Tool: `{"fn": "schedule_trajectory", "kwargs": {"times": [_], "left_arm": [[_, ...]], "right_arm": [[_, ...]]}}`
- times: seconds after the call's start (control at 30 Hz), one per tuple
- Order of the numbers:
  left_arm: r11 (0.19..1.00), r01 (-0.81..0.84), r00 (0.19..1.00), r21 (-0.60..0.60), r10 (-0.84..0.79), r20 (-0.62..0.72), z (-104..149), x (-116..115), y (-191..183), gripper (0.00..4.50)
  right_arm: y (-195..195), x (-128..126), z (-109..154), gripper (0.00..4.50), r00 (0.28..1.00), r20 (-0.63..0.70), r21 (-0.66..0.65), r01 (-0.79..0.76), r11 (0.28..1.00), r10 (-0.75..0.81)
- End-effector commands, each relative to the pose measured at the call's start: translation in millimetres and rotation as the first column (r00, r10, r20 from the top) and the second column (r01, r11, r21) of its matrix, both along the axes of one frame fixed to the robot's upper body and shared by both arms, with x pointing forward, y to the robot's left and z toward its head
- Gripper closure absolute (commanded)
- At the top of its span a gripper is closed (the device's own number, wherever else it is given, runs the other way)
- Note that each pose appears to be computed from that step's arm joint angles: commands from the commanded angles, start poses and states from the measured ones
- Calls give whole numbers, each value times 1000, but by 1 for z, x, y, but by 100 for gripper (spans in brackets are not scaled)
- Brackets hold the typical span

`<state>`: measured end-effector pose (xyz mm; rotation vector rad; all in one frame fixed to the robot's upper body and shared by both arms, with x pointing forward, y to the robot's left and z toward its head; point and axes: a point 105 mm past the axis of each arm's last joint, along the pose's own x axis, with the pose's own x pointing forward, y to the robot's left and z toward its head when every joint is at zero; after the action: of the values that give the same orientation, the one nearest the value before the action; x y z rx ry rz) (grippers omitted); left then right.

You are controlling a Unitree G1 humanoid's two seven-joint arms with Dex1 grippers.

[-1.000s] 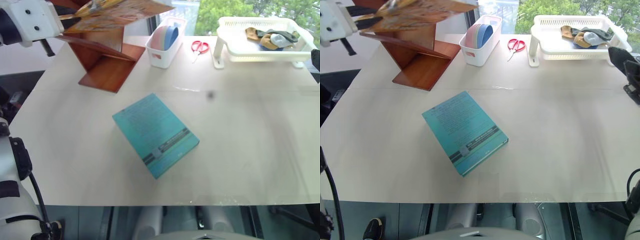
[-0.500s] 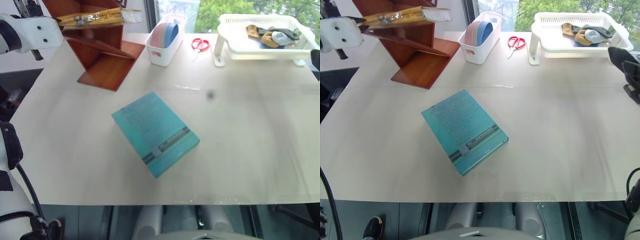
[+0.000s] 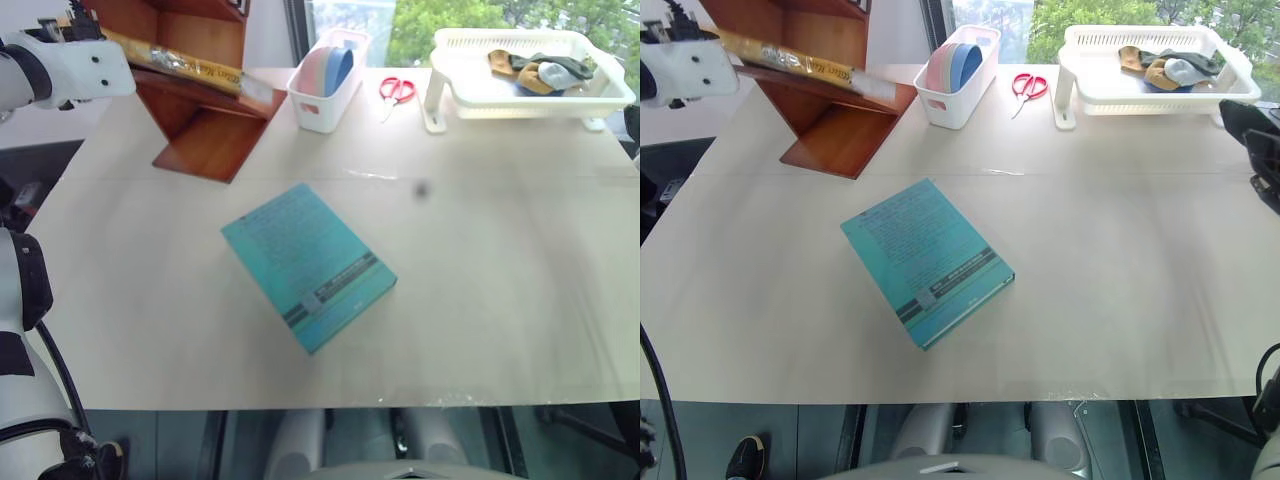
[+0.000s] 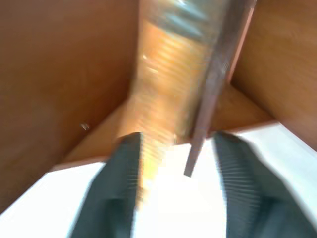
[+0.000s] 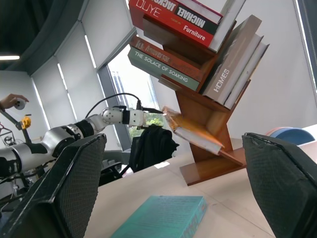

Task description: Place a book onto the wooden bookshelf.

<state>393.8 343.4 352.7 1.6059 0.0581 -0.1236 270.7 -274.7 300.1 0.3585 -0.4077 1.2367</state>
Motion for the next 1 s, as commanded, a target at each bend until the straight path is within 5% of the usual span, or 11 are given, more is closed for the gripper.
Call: {"fn": "schedule_trajectory", "kwargs": {"times": [0.03,0.3,0.57,0.67,0.77,1.0], "left_arm": [[998,-64,996,-8,64,66,17,-10,16,4],[993,-53,992,-102,64,107,23,-21,26,4],[930,215,973,-296,-179,144,25,-31,0,4],[765,439,898,-471,-396,194,15,-36,-26,4],[551,555,799,-623,-561,215,-21,-46,-55,4],[197,514,732,-835,-608,308,-85,-58,-137,4]], "right_arm": [[-2,-9,12,0,998,65,-10,12,1000,-11],[0,-7,11,0,998,65,-11,14,1000,-13],[-1,-8,10,0,998,60,-17,21,1000,-20],[-1,-11,12,0,998,62,-22,23,999,-22],[-4,-19,15,0,998,53,-26,17,1000,-15],[-5,-25,18,0,999,34,-32,-3,999,4]]}}
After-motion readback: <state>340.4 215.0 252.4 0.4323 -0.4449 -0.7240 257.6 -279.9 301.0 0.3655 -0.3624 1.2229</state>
